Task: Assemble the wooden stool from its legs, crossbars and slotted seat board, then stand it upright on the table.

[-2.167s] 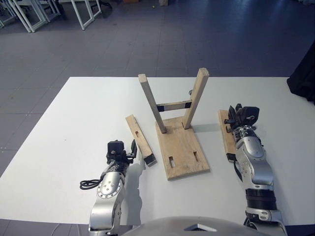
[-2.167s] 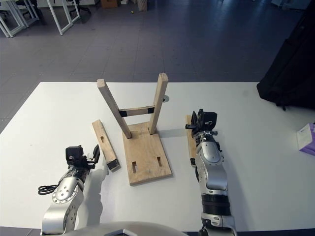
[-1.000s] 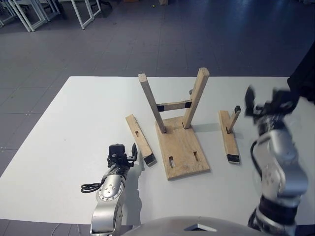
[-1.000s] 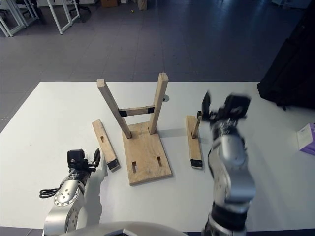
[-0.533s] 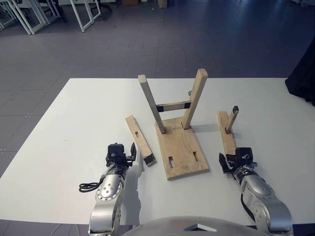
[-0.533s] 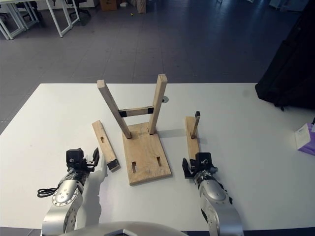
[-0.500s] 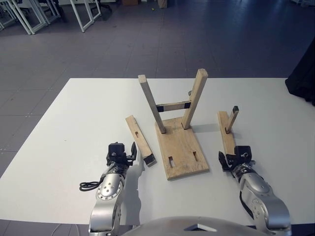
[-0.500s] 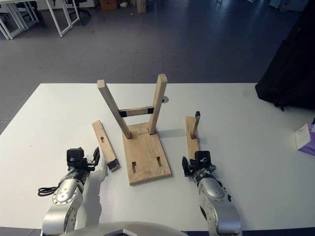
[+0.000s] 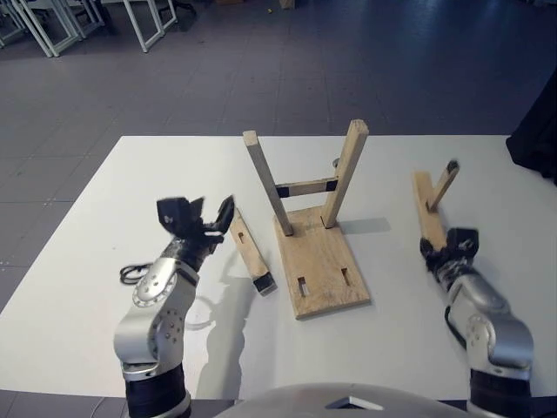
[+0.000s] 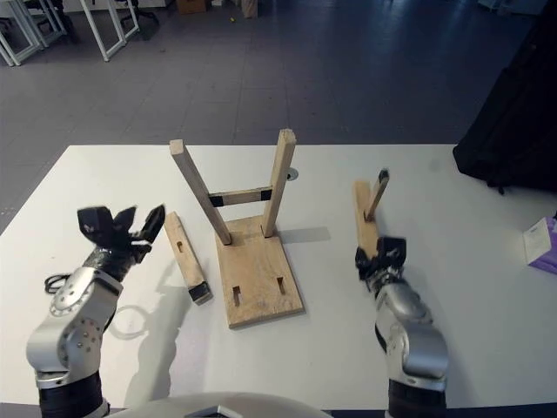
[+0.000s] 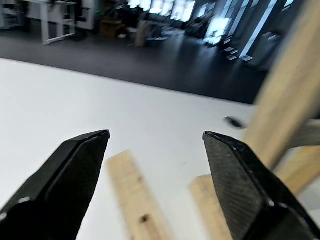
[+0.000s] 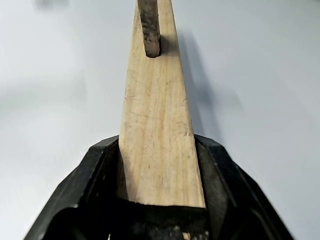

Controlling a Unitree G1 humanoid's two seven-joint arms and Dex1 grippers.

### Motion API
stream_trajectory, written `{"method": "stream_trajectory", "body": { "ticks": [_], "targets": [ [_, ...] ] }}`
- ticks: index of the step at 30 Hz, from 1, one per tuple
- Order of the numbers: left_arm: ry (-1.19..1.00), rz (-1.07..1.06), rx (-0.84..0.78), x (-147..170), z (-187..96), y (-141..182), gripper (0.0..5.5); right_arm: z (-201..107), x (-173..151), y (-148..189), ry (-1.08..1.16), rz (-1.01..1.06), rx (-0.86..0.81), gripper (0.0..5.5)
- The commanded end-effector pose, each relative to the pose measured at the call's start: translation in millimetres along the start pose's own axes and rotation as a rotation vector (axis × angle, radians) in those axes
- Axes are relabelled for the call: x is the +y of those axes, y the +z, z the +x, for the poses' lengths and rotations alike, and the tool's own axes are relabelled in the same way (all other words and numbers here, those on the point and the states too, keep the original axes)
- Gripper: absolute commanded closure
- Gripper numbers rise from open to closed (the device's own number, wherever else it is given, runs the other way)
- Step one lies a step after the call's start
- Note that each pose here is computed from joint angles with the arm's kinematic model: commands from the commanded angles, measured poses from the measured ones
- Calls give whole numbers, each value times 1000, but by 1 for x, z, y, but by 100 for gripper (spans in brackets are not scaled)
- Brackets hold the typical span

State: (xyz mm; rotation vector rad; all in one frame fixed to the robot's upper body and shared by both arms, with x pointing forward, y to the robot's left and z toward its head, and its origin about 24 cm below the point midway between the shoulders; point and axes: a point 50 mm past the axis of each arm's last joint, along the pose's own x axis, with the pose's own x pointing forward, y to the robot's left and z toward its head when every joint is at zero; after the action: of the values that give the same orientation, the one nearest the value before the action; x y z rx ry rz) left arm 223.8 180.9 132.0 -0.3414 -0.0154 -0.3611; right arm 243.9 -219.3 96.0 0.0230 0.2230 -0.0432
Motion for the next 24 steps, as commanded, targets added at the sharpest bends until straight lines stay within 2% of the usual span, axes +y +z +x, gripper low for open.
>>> {"method": "stream_trajectory", "body": {
  "ticks": [1,4,6,8,12,19,24],
  "targets": [
    [-519,-239,55,-32,-12,22,175,-5,25,83,316,94,-323,345],
    [-753,-442,87,-33,-11,36,124,-29,57,113,787,273,-396,346],
    [-896,-579,143,-37,-9,39,122,-47,79,102,1106,255,-267,346],
    [-994,-651,228,-41,-8,38,122,-59,94,91,1298,232,-142,346],
    [-1011,-648,326,-40,-4,33,122,-70,108,87,1427,236,-60,346],
    [-1009,-631,287,-39,-2,37,122,-86,116,70,1506,240,55,346],
    [-1133,-719,247,-36,-16,50,206,-84,113,62,1490,254,125,346]
  ]
}}
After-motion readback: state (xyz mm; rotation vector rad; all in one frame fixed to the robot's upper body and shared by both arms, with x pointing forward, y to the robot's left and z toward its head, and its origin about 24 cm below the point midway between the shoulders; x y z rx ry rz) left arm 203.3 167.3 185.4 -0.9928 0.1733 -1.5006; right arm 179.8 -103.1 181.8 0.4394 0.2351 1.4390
